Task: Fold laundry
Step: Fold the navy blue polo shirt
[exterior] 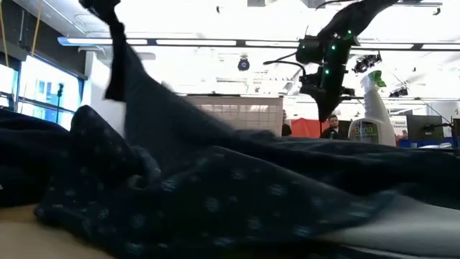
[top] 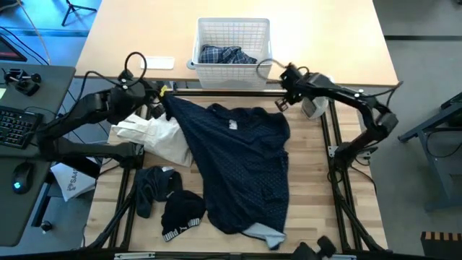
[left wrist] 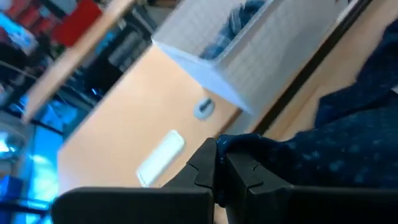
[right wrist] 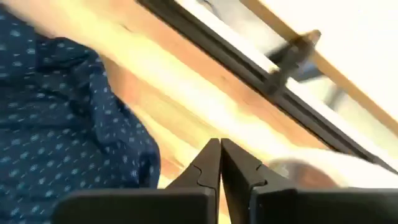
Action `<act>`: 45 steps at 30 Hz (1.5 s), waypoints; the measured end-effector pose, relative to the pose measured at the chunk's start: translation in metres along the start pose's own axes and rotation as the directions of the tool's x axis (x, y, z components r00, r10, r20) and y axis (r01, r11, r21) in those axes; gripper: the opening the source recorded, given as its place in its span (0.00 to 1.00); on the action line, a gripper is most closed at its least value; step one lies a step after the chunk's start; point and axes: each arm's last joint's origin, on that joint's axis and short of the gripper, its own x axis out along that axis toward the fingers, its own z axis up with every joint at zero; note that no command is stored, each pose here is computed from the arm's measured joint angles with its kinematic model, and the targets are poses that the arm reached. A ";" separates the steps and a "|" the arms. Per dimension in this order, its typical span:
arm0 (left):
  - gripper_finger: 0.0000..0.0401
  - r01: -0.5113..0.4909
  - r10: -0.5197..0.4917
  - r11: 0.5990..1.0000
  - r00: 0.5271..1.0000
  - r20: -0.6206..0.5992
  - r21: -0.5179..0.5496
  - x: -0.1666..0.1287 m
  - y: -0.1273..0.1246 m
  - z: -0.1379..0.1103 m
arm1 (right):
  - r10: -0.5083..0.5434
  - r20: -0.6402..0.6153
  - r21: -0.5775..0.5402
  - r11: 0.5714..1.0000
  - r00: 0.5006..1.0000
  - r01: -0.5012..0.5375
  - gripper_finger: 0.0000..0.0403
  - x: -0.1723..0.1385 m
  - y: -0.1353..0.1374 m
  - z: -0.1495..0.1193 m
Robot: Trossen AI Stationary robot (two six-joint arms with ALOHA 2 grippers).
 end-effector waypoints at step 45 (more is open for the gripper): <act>0.25 0.389 -0.474 0.775 0.879 -0.050 -0.498 0.038 0.004 0.038 | 0.525 -0.269 -0.384 0.710 0.807 -0.590 0.01 -0.010 0.082 -0.027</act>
